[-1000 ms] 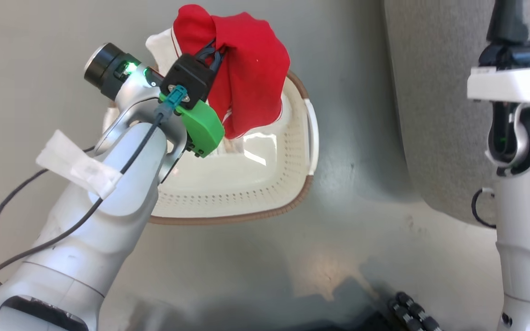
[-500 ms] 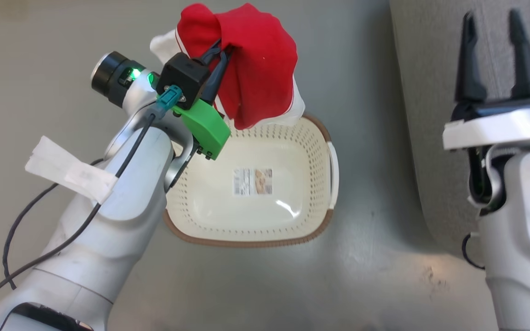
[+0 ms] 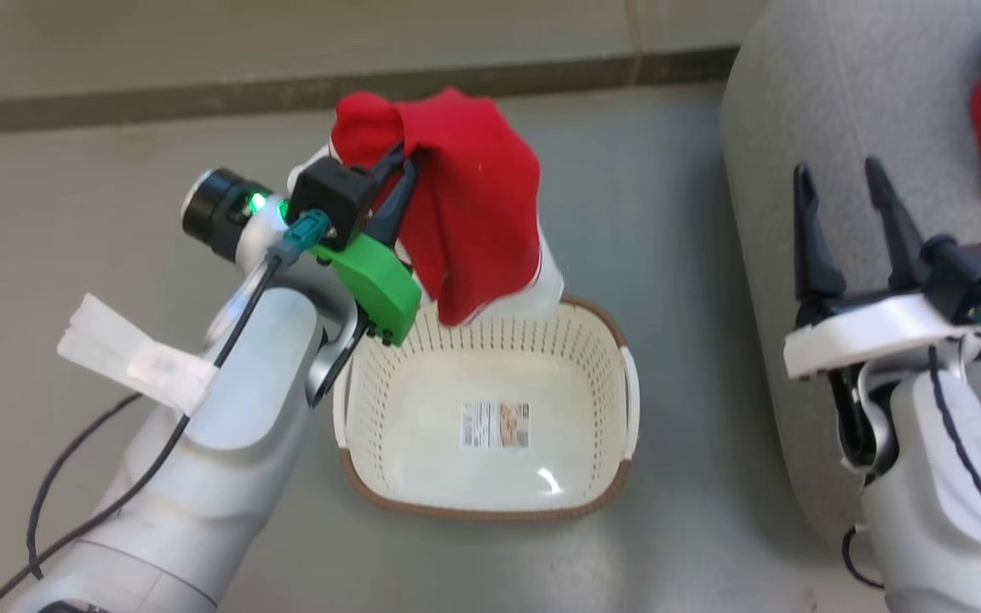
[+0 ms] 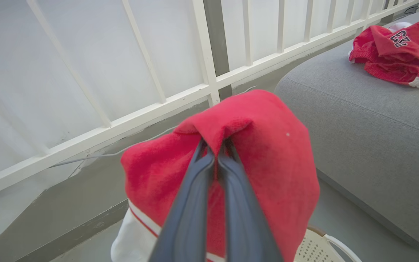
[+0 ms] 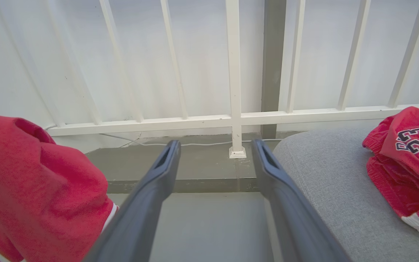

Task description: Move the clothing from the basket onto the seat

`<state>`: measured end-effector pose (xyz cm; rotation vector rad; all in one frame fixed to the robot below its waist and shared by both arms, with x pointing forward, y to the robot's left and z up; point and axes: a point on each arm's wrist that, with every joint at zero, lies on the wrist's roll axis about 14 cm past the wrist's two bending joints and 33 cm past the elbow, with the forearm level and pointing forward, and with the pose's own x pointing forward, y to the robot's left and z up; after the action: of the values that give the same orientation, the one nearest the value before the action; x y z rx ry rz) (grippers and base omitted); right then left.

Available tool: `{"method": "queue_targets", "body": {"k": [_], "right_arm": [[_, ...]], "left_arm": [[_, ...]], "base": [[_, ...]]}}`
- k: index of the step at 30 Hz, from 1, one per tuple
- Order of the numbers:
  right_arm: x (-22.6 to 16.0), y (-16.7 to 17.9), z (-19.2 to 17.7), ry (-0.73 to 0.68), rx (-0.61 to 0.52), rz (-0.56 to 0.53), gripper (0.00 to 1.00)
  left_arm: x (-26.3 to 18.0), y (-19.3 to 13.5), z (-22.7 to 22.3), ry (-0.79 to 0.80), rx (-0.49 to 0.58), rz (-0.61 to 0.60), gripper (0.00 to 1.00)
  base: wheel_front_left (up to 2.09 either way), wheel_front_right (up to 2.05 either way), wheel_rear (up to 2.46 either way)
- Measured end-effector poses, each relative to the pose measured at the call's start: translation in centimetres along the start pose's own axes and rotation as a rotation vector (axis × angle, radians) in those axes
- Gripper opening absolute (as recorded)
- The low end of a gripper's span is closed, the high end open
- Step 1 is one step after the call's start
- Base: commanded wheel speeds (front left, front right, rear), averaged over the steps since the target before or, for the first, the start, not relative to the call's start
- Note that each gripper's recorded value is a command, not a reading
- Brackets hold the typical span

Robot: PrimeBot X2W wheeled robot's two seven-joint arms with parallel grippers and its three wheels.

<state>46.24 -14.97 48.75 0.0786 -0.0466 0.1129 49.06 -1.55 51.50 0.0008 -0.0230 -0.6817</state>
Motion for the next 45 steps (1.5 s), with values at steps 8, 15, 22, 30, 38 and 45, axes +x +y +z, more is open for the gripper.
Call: {"method": "queue_targets", "body": {"k": [8,15,22,30,38,45], "right_arm": [[-2.4,1.3,0.9,0.001,0.002,0.034,1.00],[-5.4,2.2,1.2,0.009,-0.001,0.053,1.00],[-7.5,5.2,2.0,-0.007,-0.010,0.150,1.00],[-9.0,11.0,1.8,0.005,0.008,0.333,1.00],[-10.5,16.8,0.1,0.061,-0.009,0.532,1.00],[-9.8,18.8,0.4,0.058,-0.025,0.606,1.00]], "left_arm": [[-2.1,-1.0,2.3,-0.030,-0.011,0.020,0.00],[-3.8,-2.8,3.8,-0.031,0.015,0.009,0.00],[-4.8,-4.6,6.6,-0.068,0.023,-0.012,0.00],[-5.3,-6.6,8.4,-0.087,0.057,-0.057,0.00],[-5.9,-7.8,8.7,-0.080,0.074,-0.090,0.00],[-6.3,-8.9,9.4,-0.090,0.050,-0.120,0.00]], "base": [[0.00,0.00,0.00],[0.00,0.00,0.00],[0.00,0.00,0.00],[0.00,0.00,0.00],[0.00,0.00,0.00],[0.00,0.00,0.00]]}}
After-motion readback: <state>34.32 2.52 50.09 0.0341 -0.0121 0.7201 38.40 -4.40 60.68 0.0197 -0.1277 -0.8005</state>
